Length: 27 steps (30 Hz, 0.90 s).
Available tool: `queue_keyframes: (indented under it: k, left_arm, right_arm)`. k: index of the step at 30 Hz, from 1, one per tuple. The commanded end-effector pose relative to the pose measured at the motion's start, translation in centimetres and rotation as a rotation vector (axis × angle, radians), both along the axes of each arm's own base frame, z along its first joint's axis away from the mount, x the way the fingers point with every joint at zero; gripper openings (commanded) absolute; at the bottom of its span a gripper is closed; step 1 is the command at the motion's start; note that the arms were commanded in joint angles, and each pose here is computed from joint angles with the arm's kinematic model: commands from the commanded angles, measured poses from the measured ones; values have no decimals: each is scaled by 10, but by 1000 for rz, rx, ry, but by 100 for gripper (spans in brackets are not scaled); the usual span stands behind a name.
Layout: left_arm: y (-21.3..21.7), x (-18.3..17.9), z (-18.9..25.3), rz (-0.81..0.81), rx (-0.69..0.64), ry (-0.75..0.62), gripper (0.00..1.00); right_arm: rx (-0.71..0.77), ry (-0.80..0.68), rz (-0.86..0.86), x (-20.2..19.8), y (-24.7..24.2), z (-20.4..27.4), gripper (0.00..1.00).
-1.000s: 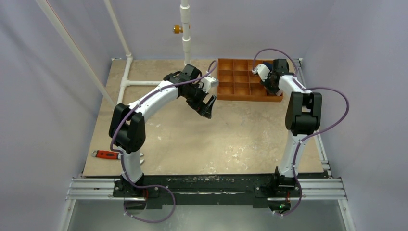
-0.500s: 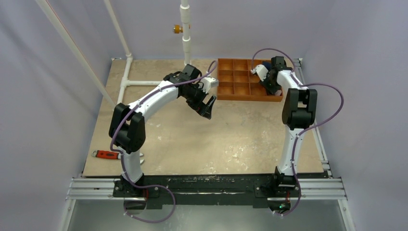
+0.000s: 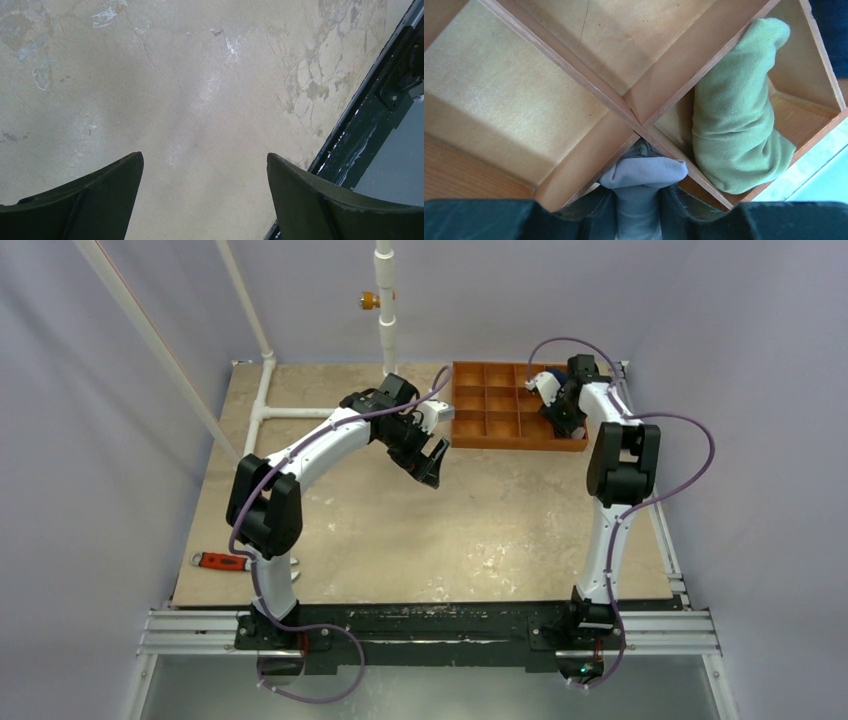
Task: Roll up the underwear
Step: Place the underwear in the storage box.
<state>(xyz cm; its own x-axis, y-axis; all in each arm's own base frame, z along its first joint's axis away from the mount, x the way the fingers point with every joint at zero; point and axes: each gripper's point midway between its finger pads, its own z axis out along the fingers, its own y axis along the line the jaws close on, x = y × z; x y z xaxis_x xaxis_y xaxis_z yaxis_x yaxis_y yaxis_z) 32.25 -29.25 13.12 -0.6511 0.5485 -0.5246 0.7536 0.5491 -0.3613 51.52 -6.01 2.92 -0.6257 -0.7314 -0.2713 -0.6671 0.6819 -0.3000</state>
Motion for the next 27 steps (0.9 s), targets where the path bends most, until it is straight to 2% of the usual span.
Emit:
queue_keyframes:
  k: [1, 2, 4, 14, 27]
  left_arm:
    - [0, 0, 13, -20, -32, -24, 92]
    - [0, 0, 13, -20, -32, -25, 92]
    - [0, 0, 14, -20, -34, -24, 92]
    - [4, 0, 19, -21, -25, -42, 91]
    - [6, 1, 24, -19, -27, -54, 91]
  right_arm:
    - [122, 168, -36, -39, 15, -46, 38]
    - [130, 148, -44, -36, 15, -40, 46]
    - [138, 123, -60, -34, 15, -34, 53]
    - [203, 34, -99, -25, 19, 9, 55]
    - [218, -38, -107, -25, 21, 65, 56]
